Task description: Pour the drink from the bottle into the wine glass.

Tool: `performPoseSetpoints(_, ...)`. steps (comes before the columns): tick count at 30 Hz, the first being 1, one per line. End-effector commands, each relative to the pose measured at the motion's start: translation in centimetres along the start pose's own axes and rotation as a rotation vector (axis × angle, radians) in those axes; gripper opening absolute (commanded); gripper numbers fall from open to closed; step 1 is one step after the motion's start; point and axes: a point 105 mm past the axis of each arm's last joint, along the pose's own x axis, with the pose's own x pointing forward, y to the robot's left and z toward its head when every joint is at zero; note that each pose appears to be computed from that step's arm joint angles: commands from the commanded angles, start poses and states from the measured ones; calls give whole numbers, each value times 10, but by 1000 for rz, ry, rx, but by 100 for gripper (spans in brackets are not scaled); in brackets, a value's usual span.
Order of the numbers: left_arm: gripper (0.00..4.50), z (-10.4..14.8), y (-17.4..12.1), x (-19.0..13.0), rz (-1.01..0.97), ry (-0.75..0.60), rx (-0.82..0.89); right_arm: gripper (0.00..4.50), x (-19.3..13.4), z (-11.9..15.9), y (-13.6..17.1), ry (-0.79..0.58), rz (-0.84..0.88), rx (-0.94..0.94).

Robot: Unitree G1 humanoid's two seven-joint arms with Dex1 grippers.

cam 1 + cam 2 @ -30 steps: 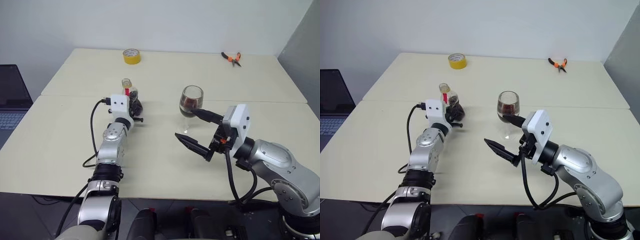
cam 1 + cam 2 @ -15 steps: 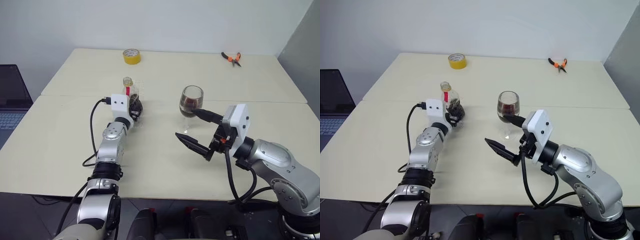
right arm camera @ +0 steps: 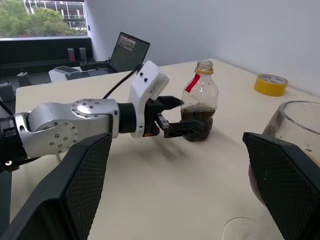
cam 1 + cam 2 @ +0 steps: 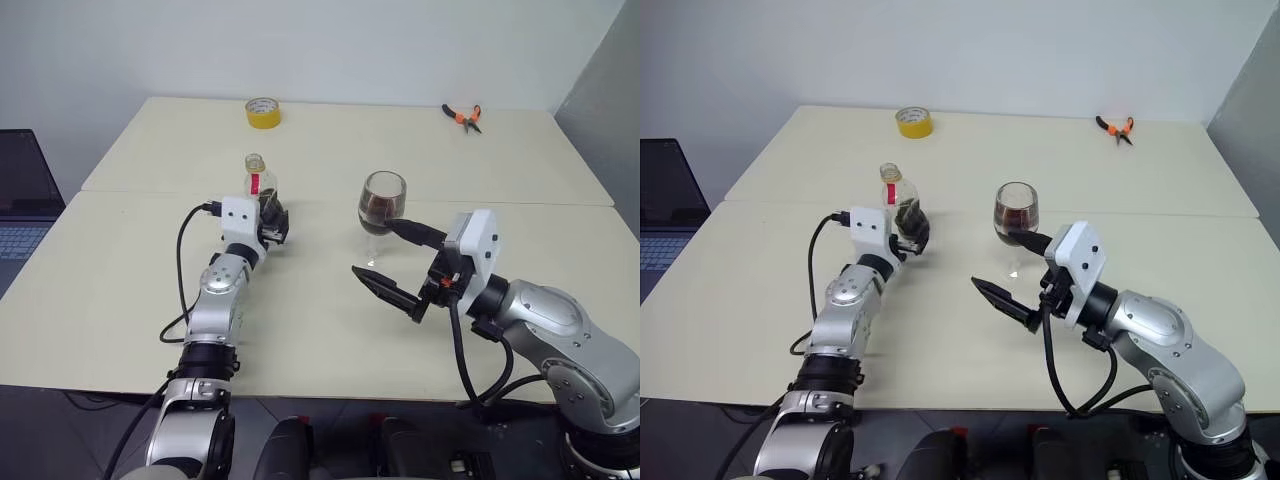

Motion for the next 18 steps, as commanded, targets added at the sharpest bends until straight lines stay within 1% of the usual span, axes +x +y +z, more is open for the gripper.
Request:
performPoseSetpoints(1,446,24,11,-13,11,-77,-2,450,-7,7,1,-38,-21,-44)
performPoseSetpoints(3,446,27,15,-22,16,-83,-7,450,-13,0,-3,-37,-56,-54)
performPoseSetpoints(6,446,32,15,-39,22,-99,-59,450,-23,-12,-11,-75,-146,-53)
performPoseSetpoints(8,446,32,12,-46,30,-97,-28,450,-30,-21,-18,-89,-207,-38)
performPoseSetpoints(9,446,30,11,-49,34,-87,-16,450,-33,-26,-21,-91,-236,-33)
performPoseSetpoints(14,446,18,8,-60,59,-53,-20,450,-53,-57,-53,-123,-531,3)
performPoseSetpoints(16,446,13,7,-61,69,-44,-28,450,-55,-63,-57,-131,-579,7)
performPoseSetpoints(18,446,9,8,-65,92,-49,-39,450,-56,-74,-63,-142,-671,28)
